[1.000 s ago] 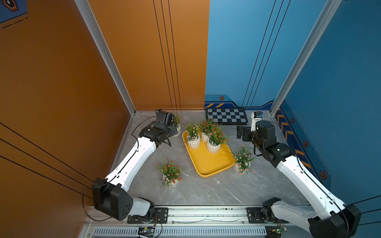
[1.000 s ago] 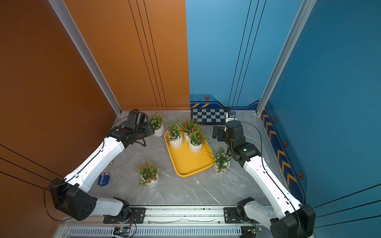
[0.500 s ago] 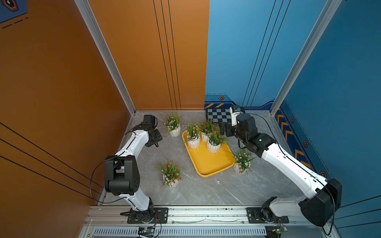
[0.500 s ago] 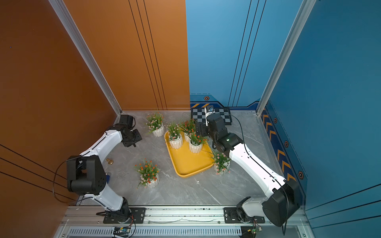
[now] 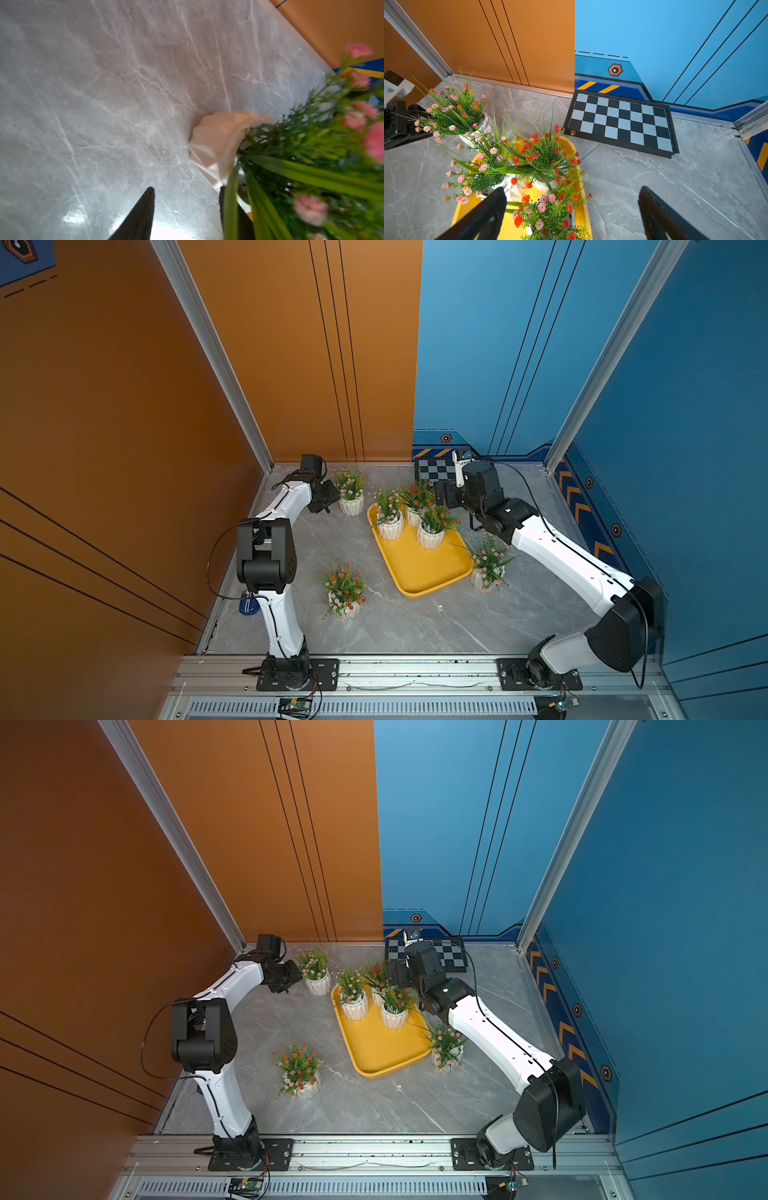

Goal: Put the potted gypsophila into the storage box
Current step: Pick up the baby's breath potted plant from the center of the board.

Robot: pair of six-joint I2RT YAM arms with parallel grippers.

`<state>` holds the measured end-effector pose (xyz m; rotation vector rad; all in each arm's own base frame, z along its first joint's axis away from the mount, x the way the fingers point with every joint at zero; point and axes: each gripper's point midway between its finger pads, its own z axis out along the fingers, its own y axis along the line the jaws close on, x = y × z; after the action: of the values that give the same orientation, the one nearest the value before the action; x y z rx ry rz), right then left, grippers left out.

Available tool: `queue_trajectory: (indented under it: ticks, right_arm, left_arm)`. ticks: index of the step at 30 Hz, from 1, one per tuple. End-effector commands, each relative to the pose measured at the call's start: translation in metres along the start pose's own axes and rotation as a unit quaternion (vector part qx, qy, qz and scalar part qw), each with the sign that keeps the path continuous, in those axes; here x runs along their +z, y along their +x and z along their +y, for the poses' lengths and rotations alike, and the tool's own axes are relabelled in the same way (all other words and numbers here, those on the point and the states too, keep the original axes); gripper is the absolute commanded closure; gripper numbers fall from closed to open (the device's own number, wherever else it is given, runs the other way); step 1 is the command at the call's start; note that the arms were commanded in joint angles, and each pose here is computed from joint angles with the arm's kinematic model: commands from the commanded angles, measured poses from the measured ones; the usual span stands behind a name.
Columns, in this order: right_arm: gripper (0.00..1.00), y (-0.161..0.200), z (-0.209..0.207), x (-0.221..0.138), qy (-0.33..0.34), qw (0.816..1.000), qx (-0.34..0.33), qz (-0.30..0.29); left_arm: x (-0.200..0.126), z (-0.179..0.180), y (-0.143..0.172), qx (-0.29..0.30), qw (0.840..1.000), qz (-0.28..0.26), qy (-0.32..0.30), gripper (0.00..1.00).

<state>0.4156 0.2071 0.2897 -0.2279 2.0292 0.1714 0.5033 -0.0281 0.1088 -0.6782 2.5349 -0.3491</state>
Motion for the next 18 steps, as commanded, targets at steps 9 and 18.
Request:
queue_trajectory:
  ticks: [9, 18]
  right_arm:
    - [0.00, -0.015, -0.004, 0.001, 0.020, 1.000, -0.010, -0.014]
    - [0.00, -0.012, -0.008, 0.001, 0.029, 0.999, -0.010, -0.010]
  left_arm:
    - [0.024, -0.020, 0.004, 0.005, 1.000, 0.023, 0.020, 0.49]
    - [0.041, -0.017, 0.008, 0.011, 0.999, 0.030, 0.007, 0.55]
